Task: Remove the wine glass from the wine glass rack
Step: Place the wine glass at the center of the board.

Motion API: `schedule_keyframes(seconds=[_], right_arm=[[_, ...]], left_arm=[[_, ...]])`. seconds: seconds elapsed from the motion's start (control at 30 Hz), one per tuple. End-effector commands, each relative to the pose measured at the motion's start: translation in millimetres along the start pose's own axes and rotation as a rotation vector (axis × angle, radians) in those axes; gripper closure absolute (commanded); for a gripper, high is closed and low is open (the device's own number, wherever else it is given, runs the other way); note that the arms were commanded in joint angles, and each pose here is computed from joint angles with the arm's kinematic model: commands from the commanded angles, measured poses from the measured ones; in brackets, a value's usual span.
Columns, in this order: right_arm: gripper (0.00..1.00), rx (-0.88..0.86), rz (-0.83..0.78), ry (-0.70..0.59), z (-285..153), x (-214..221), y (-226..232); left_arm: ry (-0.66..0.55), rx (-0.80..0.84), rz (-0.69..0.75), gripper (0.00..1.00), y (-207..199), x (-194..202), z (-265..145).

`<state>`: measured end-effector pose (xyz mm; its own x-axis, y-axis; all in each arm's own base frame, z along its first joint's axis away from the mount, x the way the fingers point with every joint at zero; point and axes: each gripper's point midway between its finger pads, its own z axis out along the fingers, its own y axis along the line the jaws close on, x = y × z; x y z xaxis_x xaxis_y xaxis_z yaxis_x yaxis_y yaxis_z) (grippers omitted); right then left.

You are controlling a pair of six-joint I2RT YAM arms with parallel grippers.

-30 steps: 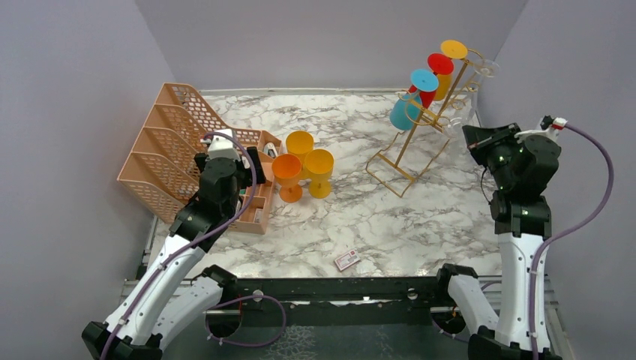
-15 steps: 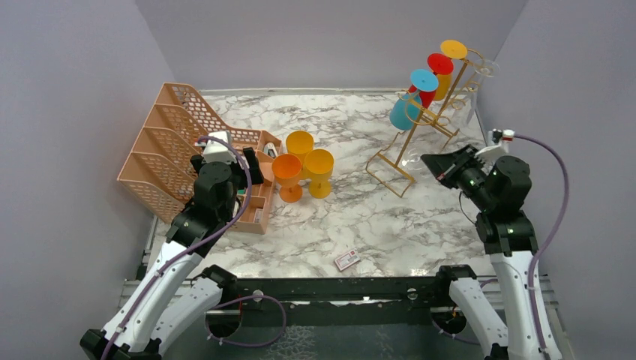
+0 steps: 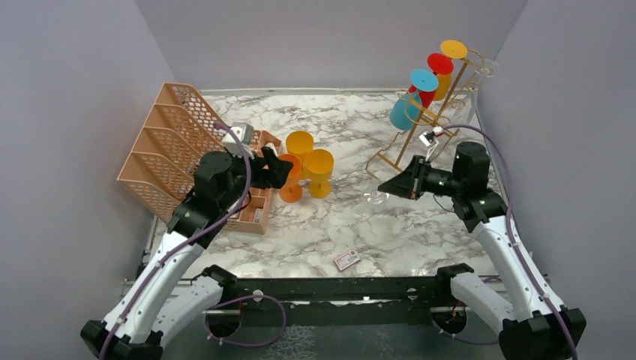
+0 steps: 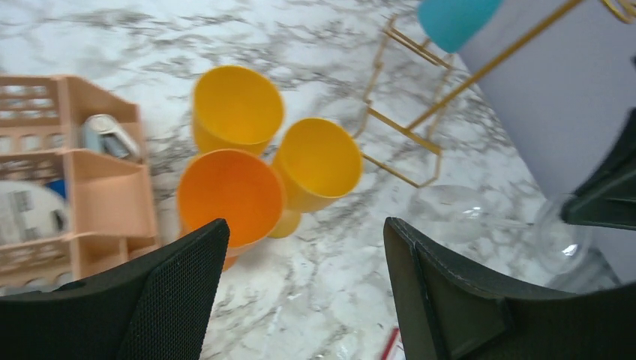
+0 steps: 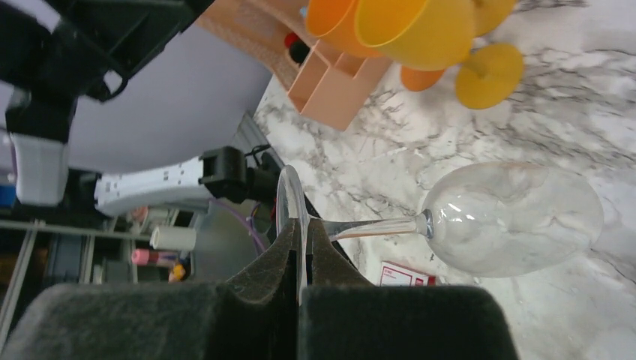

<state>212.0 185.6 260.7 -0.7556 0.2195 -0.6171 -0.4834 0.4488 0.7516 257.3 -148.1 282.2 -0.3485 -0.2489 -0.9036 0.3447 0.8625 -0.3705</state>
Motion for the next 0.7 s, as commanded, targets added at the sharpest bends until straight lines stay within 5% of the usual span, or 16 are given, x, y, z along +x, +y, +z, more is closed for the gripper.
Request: schedule_keyframes(seconds=[0.0,0.13,0.23,0.67], right_arm=[[0.99,-0.15,-0.159,0.103,15.1,13.7,25.1],[0.99,-0.227,-0.229,0.114,20.8,17.0,38.9],[0.99,-0.269,-0.28,0.092,20.1,19.9,49.8],[0.99,-0.406,-0.265,0.036,11.8,42.2,60.1]], left_arm=[[0.149,0.35,-0.056,0.21,-77.4,6.6,6.7],[0.092,0.496,-0.074,0.21,-125.5,-12.0,-3.0],[0.175,0.589,-0.09,0.22,-155.5,7.1,-1.7],[0.249,0.75,-0.193,0.39,-203.3,52.3,-0.1]])
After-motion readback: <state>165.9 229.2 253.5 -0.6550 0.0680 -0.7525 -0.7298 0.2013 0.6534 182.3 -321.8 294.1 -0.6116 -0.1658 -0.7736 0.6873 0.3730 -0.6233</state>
